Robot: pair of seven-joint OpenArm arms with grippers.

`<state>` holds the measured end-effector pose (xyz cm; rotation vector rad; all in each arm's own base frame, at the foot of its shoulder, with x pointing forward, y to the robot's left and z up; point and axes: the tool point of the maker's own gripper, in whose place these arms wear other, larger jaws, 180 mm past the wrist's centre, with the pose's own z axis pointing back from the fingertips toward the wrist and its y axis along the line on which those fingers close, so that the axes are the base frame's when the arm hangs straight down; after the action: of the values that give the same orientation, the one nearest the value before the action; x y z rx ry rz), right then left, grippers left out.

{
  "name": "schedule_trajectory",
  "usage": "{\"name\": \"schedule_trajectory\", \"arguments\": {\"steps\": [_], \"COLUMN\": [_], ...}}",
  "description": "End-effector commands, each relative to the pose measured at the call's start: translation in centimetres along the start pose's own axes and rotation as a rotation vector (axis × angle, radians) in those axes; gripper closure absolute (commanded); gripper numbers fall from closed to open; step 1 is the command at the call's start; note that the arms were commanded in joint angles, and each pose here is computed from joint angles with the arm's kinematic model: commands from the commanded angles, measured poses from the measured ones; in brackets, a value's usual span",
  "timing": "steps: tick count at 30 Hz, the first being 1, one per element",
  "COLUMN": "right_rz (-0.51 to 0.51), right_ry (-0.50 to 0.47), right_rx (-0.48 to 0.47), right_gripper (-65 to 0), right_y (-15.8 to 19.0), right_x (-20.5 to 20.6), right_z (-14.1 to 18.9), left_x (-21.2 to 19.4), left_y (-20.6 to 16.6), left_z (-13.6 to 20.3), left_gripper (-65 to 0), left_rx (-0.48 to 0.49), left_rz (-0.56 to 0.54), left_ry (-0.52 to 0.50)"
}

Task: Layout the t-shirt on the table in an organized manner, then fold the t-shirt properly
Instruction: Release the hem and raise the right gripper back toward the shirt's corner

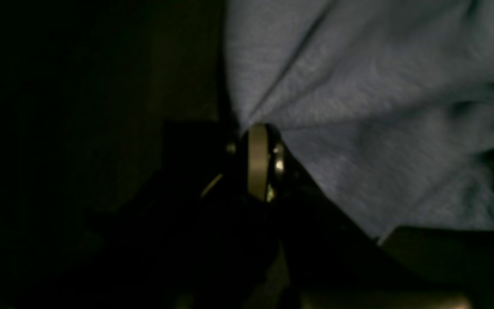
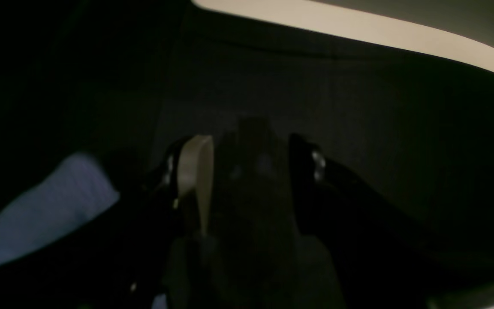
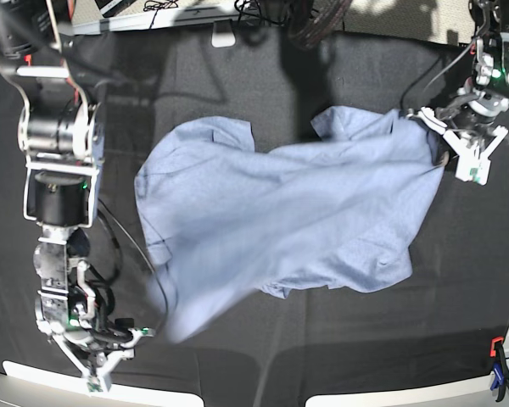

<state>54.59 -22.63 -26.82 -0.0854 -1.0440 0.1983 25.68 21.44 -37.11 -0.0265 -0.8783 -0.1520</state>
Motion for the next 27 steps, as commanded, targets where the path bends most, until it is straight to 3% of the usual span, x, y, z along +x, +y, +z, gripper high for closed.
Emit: {"name": "schedule_trajectory", "arguments": {"steps": [1,7,14,17,19,22,27], "right_rz": [-0.002,-0.024,0.031,0.017,-0.005,-0.059,-0.176], "right_ry": [-0.091,-0.016,0.026,0.059,0.085,0.087,0.106], "right_rx": [-0.014,0.005,0.119,0.162,0.218,0.285,0.312], "right_gripper": [-28.6,-28.6,-28.6,-28.6,-28.6,-28.6,-28.6], "right_y": [-0.8,-0.5,2.0,2.8,3.6,4.0,2.9], "right_x": [3.7,3.1,3.6,2.5,1.3,-0.7,-5.4], "right_z": [0.5,1.0,3.5,5.2,6.4,8.1,10.2], "left_x": [1.4,1.4,1.5,1.7,1.9,1.8,1.7], "left_y": [0.4,0.4,0.4,0.4,0.4,0.5,0.4], "left_z": [0.2,0.2,0.2,0.2,0.2,0.2,0.2], "left_gripper": [0.0,0.0,0.0,-22.2,-29.6,-29.8,-29.8], "left_rx": [0.010,0.010,0.010,0.010,0.010,0.011,0.009], "left_rz": [-0.009,-0.009,-0.010,-0.009,-0.010,-0.009,-0.006], "left_ry": [-0.044,-0.047,-0.051,-0.062,-0.068,-0.067,-0.057]}}
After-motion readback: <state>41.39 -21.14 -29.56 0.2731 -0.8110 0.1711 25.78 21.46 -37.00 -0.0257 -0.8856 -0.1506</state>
